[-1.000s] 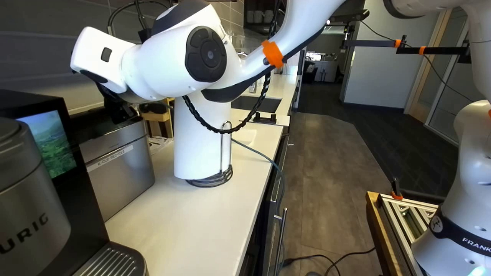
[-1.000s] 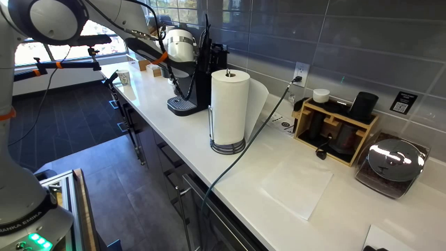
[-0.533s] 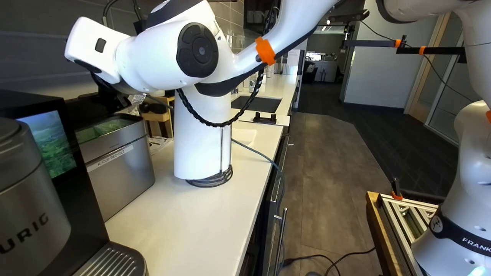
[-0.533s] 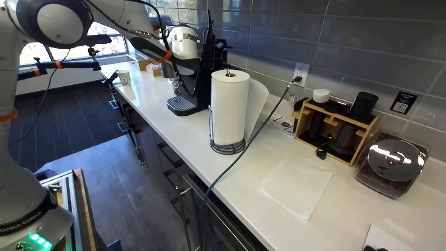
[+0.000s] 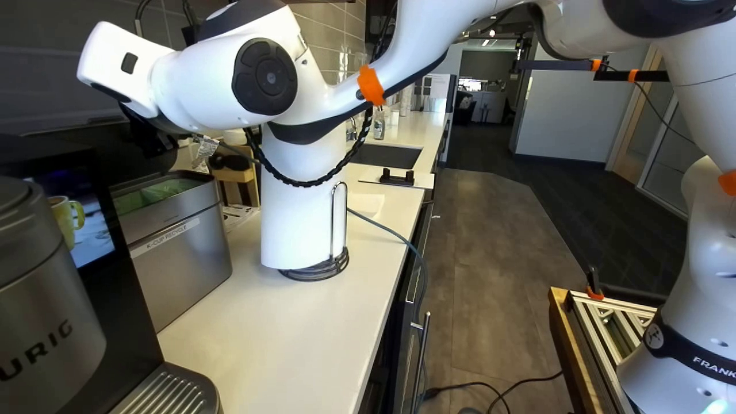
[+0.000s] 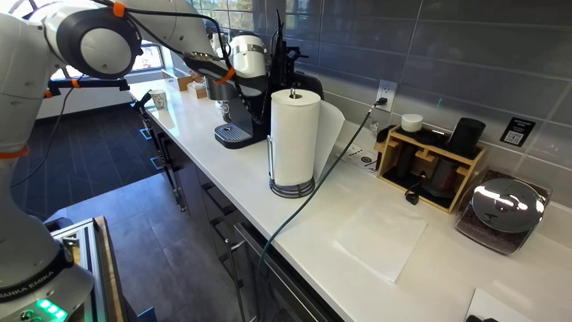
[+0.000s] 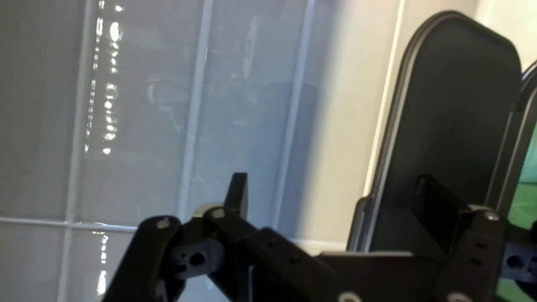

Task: Open the silver object

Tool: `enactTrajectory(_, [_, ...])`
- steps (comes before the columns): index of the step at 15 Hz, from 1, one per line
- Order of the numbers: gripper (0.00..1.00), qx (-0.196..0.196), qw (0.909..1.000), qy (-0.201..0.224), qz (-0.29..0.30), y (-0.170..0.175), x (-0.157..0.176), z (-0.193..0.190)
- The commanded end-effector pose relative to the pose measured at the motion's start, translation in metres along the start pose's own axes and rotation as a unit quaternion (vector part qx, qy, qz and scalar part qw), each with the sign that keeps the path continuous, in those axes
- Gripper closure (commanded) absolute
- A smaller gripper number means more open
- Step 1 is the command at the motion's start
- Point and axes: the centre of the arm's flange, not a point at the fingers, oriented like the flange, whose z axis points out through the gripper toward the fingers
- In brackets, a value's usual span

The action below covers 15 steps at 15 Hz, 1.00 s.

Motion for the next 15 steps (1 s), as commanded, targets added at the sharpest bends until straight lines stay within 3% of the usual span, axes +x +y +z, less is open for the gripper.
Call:
enactTrajectory(1, [0.00,-0.005,0.9998,0.018,-0.011,0.010,0.009,0.031])
enactTrajectory(12, [0.00,0.001,0.9998,0.018,-0.005,0.012,0.017,0.057])
enactTrajectory(15, [0.00,0.000,0.9998,0.021,0.002,0.015,0.021,0.049])
